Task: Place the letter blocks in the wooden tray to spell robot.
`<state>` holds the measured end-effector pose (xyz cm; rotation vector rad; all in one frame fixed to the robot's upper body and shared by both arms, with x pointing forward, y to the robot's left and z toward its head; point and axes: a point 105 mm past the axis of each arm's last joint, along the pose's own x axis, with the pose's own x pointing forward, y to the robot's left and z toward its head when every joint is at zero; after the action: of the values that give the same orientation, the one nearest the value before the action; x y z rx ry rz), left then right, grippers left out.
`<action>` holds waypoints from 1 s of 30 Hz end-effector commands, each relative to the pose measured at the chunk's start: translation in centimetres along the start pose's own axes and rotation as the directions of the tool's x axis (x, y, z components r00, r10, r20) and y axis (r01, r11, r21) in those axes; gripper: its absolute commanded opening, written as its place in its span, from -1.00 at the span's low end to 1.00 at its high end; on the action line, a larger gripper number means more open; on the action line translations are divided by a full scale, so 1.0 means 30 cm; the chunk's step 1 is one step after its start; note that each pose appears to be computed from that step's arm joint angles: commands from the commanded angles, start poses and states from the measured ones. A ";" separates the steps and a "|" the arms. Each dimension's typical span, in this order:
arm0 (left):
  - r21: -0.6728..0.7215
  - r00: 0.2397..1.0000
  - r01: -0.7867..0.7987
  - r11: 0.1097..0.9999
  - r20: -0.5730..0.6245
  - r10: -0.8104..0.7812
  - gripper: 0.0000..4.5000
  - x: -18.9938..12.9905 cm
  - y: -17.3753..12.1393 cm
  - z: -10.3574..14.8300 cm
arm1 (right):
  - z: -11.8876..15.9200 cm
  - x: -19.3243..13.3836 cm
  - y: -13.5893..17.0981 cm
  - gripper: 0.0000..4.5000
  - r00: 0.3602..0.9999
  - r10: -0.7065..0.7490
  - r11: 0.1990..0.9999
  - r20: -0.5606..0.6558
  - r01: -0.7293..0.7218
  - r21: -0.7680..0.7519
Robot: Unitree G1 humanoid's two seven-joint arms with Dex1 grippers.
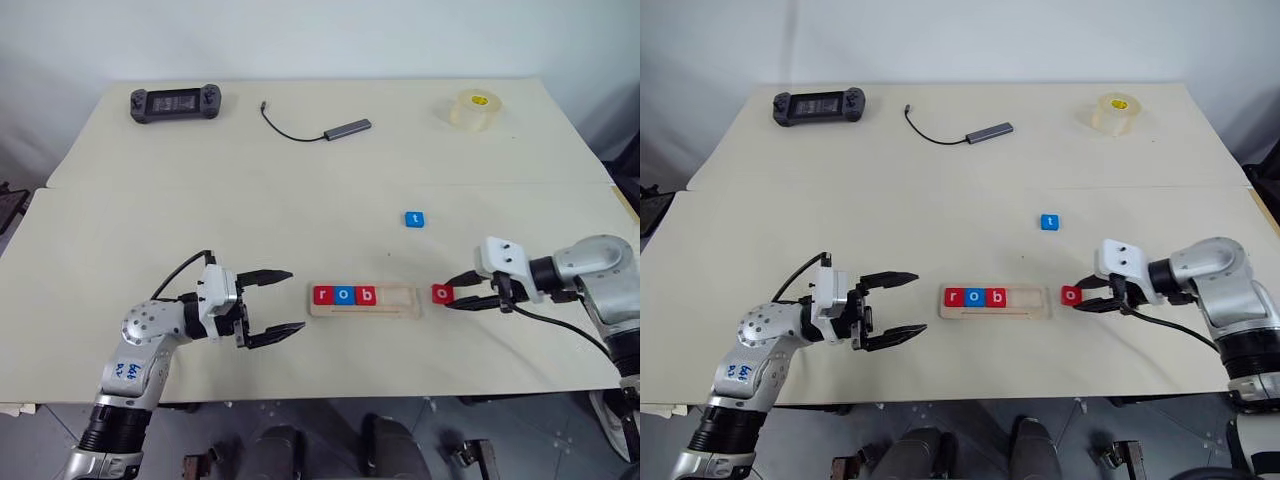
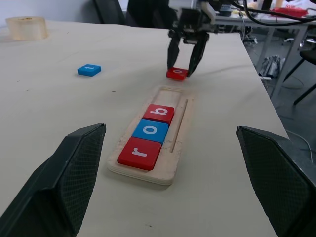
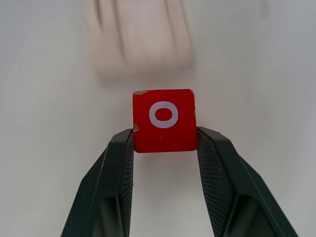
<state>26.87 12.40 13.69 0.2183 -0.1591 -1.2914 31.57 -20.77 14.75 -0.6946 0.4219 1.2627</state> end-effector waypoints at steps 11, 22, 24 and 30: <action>0.031 0.999 -0.051 0.998 0.016 0.051 1.00 -0.012 -0.010 0.017 | 0.147 0.166 0.050 -0.36 0.996 0.086 0.996 0.029 -0.085 -0.028; 0.031 0.997 -0.074 0.997 0.016 0.073 1.00 -0.016 -0.011 0.020 | 0.116 0.133 0.020 -0.36 0.998 0.056 0.998 -0.001 -0.056 -0.026; 0.031 0.997 -0.073 0.997 0.017 0.073 1.00 -0.016 -0.012 0.020 | 0.107 0.130 0.017 -0.36 0.999 0.051 0.998 -0.009 -0.052 -0.025; 0.031 0.997 -0.070 0.997 0.023 0.070 1.00 -0.007 -0.007 0.021 | 0.107 0.146 0.025 0.12 0.998 0.063 0.998 0.005 -0.063 -0.002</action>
<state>26.57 12.59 13.37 0.2092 -0.1602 -1.2251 31.69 -15.45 13.38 -0.6860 0.4681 1.3300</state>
